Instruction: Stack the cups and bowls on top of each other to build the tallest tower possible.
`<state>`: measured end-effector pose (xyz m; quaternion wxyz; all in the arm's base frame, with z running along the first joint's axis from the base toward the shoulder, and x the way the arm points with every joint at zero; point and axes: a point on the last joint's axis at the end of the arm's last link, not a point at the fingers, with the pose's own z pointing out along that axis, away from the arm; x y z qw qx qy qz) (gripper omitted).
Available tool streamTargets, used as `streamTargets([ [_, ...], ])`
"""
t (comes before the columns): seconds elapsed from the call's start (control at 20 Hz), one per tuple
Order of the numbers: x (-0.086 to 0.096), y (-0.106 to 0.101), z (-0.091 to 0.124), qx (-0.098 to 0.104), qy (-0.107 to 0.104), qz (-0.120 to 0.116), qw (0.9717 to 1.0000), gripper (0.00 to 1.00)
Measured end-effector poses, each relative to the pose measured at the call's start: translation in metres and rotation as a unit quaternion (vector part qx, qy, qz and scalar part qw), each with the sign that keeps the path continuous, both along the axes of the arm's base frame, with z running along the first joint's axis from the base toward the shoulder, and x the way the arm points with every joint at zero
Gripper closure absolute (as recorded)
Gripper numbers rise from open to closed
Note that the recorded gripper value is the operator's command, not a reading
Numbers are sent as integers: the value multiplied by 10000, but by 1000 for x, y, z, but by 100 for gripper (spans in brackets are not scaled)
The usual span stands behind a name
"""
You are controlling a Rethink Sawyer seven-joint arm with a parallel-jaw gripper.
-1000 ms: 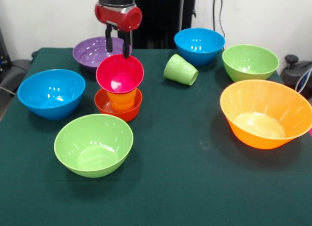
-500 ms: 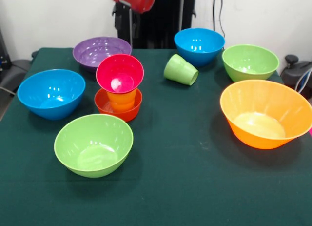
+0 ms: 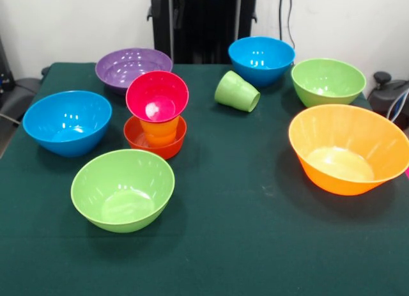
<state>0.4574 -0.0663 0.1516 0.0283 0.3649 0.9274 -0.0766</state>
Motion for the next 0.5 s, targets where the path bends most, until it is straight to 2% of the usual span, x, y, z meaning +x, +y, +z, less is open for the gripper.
streamTargets([
  [0.3, 4, -4, 1, 83, -76, -364, 9993, 0],
  [0.35, 5, -7, 0, 152, -82, -500, 9986, 0],
  [0.5, 5, -10, -4, 217, -63, -625, 9978, 0],
])
